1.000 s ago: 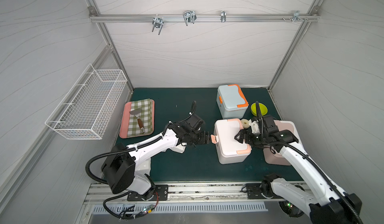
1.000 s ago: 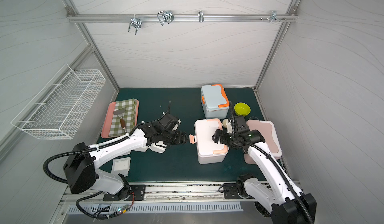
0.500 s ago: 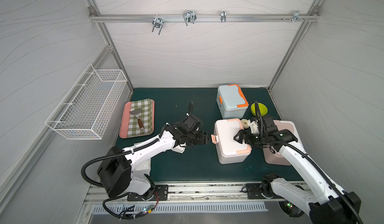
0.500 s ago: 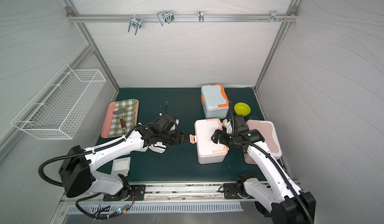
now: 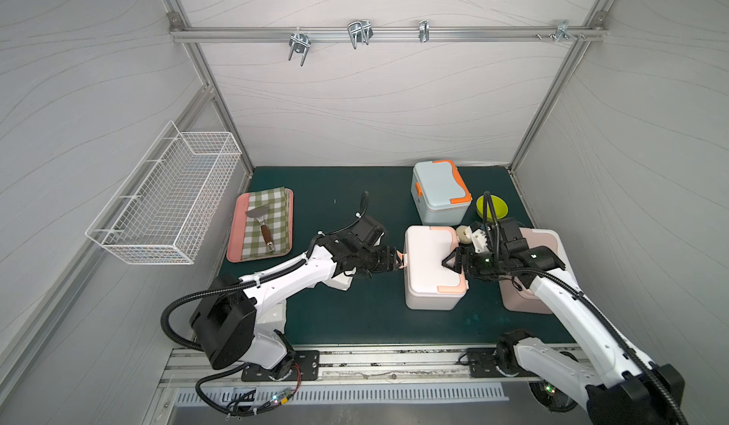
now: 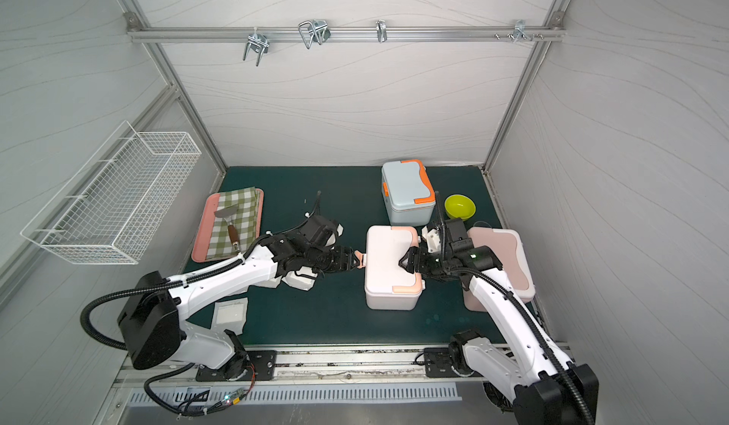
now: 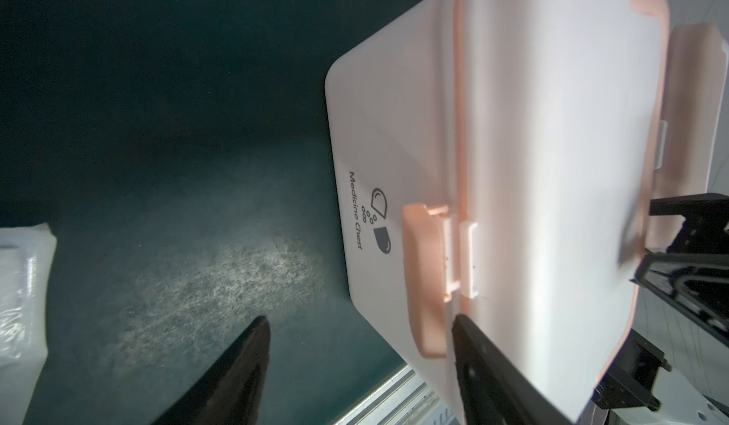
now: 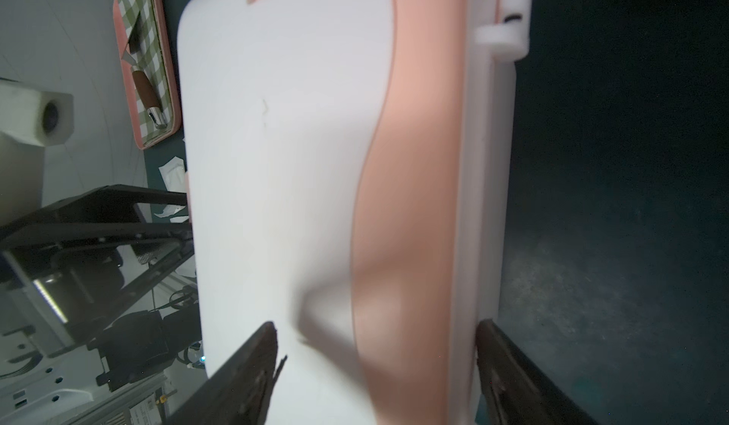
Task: Open first aid kits and take out gauze
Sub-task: Open the fastener of the first aid kit, then open the lid of the first aid kit.
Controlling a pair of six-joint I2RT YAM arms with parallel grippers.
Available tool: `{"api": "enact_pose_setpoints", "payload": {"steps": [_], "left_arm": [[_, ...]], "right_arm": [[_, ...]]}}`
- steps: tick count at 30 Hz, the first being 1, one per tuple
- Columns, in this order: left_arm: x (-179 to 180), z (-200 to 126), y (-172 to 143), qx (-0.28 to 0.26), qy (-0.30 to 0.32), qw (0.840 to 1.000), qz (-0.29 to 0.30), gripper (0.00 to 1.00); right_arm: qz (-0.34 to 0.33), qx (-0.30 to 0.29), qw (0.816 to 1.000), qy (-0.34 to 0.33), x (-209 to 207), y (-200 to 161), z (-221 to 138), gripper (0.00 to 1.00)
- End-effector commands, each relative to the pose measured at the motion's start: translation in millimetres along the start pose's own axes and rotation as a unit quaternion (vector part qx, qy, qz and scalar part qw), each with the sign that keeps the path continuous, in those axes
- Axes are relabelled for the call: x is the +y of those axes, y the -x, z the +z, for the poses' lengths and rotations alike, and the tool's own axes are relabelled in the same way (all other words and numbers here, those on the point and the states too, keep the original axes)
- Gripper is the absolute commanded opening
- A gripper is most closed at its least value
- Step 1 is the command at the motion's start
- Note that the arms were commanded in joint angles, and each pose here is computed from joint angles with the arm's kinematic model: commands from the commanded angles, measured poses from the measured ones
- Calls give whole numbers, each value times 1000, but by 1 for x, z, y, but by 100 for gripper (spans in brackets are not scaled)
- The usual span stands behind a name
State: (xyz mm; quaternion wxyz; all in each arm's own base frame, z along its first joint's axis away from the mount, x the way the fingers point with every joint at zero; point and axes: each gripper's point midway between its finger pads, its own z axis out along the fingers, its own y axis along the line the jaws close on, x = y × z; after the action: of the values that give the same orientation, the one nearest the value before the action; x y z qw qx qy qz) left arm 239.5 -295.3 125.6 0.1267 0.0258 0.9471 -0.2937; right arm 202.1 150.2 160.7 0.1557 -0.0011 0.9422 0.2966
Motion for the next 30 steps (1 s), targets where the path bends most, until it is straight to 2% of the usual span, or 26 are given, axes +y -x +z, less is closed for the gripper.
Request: {"api": "enact_pose_setpoints", "payload": {"steps": [1, 6, 13, 20, 30], "left_arm": [[-10, 5, 12, -11, -23, 1000, 0, 73], [-3, 11, 12, -8, -49, 998, -25, 72], [-20, -8, 21, -19, -116, 993, -32, 73], [1, 0, 26, -11, -90, 995, -50, 71], [11, 19, 21, 6, -79, 995, -60, 68]], "right_arm": [[-11, 2, 1000, 20, 6, -4, -1, 79], [-13, 4, 1000, 26, 9, -4, -2, 79], [-17, 5, 999, 29, 11, -3, -4, 79], [-19, 4, 999, 35, 13, -2, -4, 79], [-26, 20, 996, 85, 31, -1, -1, 76]]}}
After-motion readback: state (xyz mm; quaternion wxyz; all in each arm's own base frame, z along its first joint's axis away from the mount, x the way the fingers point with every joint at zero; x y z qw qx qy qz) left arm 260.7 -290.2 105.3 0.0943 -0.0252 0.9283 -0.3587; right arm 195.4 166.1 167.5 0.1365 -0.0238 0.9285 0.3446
